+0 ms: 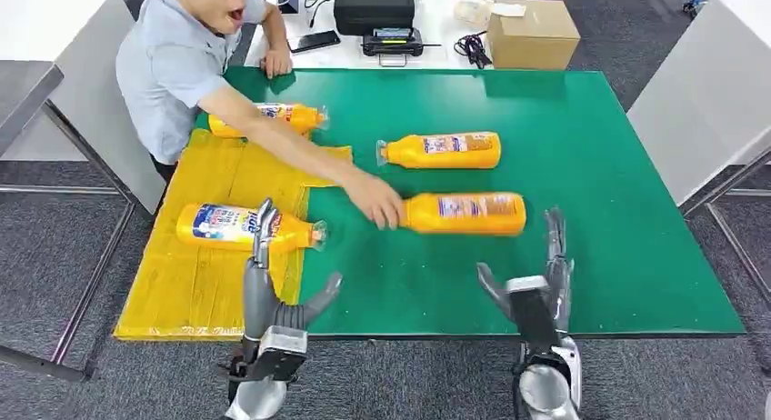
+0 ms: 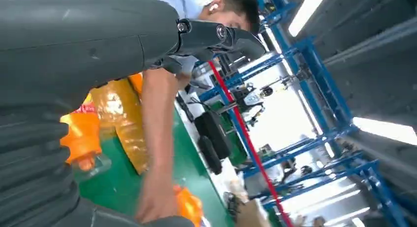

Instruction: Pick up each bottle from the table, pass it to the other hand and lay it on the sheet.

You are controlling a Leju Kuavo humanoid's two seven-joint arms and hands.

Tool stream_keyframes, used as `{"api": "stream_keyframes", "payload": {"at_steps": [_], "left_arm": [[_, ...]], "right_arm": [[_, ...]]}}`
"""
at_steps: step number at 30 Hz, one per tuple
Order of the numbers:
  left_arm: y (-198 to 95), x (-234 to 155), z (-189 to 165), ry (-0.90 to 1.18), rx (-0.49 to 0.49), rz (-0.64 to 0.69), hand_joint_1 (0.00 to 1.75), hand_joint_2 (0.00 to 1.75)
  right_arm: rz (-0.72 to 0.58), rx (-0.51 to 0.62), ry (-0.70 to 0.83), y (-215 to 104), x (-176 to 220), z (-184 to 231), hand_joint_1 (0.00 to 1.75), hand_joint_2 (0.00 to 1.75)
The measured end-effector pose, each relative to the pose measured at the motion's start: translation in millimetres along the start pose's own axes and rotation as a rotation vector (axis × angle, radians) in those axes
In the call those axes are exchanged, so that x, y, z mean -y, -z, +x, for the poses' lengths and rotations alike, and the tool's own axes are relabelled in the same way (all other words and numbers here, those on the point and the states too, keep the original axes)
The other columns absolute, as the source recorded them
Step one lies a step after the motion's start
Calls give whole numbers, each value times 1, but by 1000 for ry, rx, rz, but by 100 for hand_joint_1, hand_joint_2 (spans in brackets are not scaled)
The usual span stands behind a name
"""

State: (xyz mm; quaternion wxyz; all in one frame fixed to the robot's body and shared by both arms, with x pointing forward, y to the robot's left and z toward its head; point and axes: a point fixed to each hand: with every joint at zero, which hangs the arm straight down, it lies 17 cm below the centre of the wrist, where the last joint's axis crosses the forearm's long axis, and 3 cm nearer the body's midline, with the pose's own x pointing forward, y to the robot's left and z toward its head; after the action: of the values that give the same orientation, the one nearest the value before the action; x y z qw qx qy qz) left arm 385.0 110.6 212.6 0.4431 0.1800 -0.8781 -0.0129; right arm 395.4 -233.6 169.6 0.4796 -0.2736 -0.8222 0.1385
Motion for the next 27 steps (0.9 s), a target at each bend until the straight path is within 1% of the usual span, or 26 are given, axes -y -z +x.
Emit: {"api": "stream_keyframes", "payload": {"at_steps": [1, 2, 4, 6, 8, 9, 14, 16, 20, 27], "left_arm": [[1, -1, -1, -32, -25, 11, 0, 175], [1, 0, 0, -55, -38, 14, 0, 175], [0, 2, 2, -87, -55, 12, 0, 175], [0, 5, 5, -118, -67, 6, 0, 175], [-2, 8, 9, -139, -68, -7, 0, 175], [-3, 10, 11, -145, -67, -13, 0, 175], [-8, 14, 17, -159, -57, -38, 0, 175], [-10, 16, 18, -161, -55, -47, 0, 175], [-12, 19, 18, -153, -55, -64, 0, 175], [-14, 21, 18, -145, -56, -78, 0, 175]], "right_arm": [[11, 37, -125, 0, 2, 1, 0, 175], [15, 59, -198, 0, 5, 0, 0, 175], [25, 85, -290, 0, 8, -3, 0, 175], [39, 105, -415, -1, 11, -10, 0, 175], [82, 123, -527, -1, 6, -21, 0, 175], [95, 116, -547, -1, 6, -27, 0, 175], [179, 52, -566, 1, -7, -61, 0, 175], [235, 19, -565, 1, -18, -74, 0, 175], [376, -83, -521, -10, -43, -103, 0, 175], [448, -128, -525, -14, -54, -122, 0, 175]]}}
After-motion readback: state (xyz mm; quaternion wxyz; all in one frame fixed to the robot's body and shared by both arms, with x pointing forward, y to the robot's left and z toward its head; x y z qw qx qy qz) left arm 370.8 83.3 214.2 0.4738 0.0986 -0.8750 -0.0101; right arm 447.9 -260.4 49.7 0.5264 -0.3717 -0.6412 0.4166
